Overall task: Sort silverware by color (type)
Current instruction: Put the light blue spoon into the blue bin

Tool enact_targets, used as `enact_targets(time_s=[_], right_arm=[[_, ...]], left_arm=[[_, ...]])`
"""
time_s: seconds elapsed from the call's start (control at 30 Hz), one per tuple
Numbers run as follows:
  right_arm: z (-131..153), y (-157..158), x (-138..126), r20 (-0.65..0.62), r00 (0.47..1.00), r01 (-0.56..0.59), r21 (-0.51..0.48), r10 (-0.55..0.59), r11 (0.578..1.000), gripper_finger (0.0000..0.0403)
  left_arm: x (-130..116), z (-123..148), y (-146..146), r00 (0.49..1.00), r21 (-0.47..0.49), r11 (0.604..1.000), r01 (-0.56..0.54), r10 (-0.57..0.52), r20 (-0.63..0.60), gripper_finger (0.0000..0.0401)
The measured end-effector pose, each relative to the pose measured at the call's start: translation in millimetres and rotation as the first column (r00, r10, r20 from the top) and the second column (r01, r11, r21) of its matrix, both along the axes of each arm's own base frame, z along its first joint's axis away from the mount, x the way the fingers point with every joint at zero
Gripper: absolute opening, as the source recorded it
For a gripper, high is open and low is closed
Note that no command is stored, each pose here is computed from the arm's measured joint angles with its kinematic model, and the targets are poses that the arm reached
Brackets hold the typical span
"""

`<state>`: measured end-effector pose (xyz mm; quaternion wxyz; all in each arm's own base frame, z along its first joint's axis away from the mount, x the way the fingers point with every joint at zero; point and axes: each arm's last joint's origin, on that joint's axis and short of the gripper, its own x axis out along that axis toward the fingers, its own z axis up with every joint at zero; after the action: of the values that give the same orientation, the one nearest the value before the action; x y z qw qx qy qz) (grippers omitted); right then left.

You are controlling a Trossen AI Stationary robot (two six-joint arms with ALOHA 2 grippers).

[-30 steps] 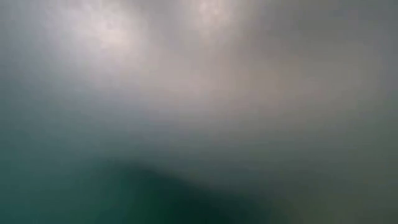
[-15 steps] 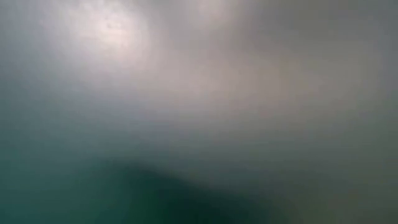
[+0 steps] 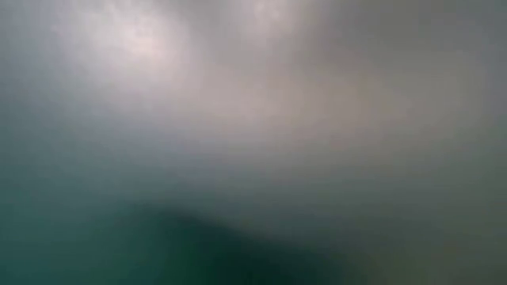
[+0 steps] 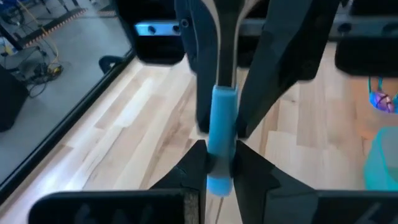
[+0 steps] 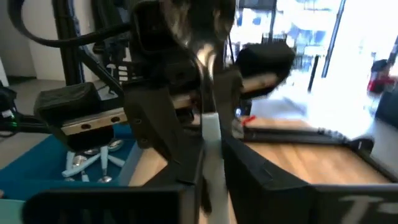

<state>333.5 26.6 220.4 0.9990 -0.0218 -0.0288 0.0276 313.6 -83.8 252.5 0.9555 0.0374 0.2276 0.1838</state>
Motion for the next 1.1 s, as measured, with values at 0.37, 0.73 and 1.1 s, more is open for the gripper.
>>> enact_targets(time_s=[0.37, 0.73, 1.1], right_arm=[[16.7, -2.7, -28.3, -0.356, 0.934, 0.076, 0.225, 0.010, 0.971, 0.0160], [19.8, 19.5, -69.8, -0.713, 0.696, 0.227, 0.326, 0.081, 0.918, 0.0146], [10.3, 30.4, -81.0, -0.811, 0.577, 0.271, 0.301, 0.096, 0.914, 0.0141]], left_arm=[[-25.6, 21.9, -0.8, 0.986, -0.244, 0.957, 0.157, -0.166, -0.019, 0.0033], [-66.3, 2.8, -46.2, 0.921, -0.696, 0.718, -0.006, -0.267, -0.283, 0.0033], [-123.7, 1.9, -118.1, 0.742, -0.870, 0.478, -0.120, -0.539, -0.399, 0.0033]])
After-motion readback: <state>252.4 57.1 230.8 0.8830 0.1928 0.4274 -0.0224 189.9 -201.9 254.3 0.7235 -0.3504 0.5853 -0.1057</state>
